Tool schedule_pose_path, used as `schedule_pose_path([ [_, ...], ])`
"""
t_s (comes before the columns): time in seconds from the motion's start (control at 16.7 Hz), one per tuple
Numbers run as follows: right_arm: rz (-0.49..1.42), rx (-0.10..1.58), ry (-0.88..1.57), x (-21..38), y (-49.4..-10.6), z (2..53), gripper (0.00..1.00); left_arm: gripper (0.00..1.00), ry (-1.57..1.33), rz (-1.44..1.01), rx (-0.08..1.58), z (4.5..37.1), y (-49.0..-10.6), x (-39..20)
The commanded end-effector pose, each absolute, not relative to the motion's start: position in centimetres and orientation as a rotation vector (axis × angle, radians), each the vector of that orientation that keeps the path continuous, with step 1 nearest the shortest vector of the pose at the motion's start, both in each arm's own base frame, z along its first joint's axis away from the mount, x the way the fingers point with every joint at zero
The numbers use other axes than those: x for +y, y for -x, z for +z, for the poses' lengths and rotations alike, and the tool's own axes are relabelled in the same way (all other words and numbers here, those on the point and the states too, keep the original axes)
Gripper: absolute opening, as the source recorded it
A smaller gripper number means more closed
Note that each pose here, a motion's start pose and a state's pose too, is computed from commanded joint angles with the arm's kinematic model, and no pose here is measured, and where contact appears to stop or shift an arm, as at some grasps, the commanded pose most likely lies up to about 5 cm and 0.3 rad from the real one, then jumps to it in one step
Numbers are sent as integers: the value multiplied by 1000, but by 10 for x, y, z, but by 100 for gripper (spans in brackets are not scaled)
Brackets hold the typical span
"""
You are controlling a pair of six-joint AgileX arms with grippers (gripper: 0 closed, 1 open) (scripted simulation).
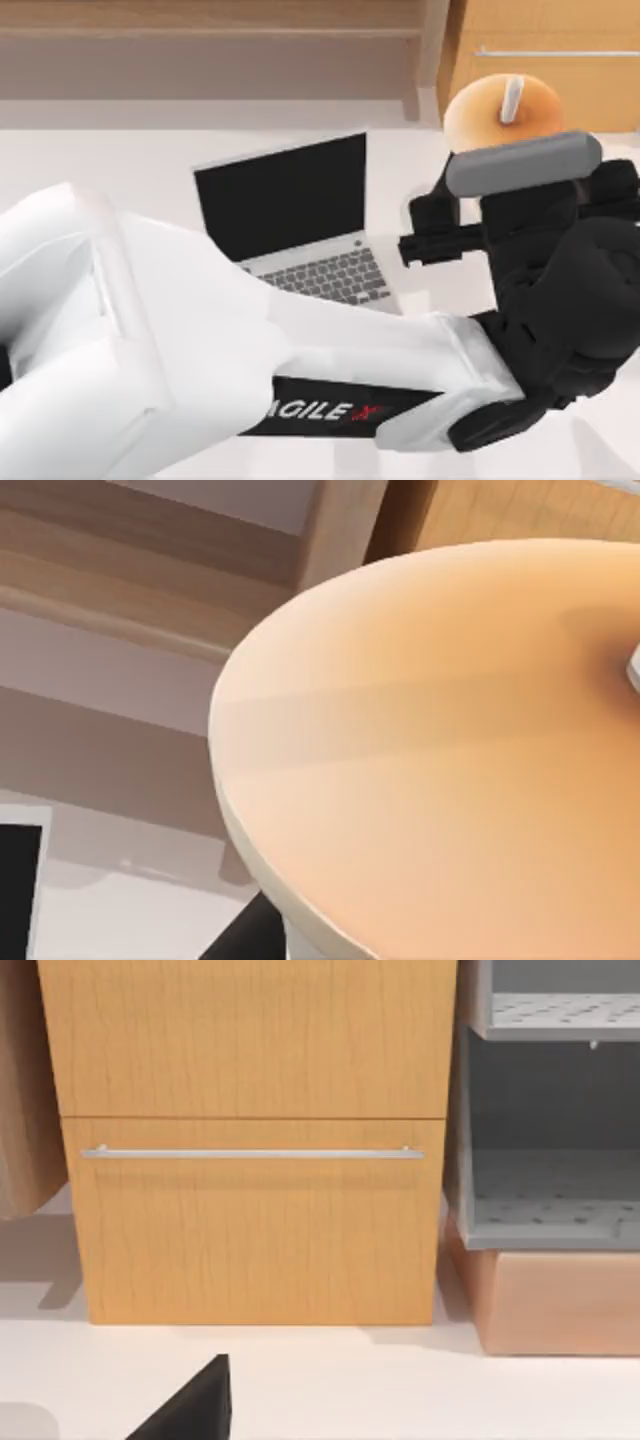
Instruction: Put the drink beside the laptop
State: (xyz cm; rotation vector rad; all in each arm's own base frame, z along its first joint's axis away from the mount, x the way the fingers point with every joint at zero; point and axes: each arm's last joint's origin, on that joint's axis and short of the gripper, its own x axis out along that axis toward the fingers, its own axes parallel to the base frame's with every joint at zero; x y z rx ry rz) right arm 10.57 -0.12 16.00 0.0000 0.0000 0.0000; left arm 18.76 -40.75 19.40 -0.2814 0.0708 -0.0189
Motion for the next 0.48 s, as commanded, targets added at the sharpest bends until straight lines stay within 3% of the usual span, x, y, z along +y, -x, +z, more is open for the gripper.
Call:
schedule_pose_path([
  [0.48,0,0,0,-1,-106,160,100,0,36,-27,171,125,-184,-398],
])
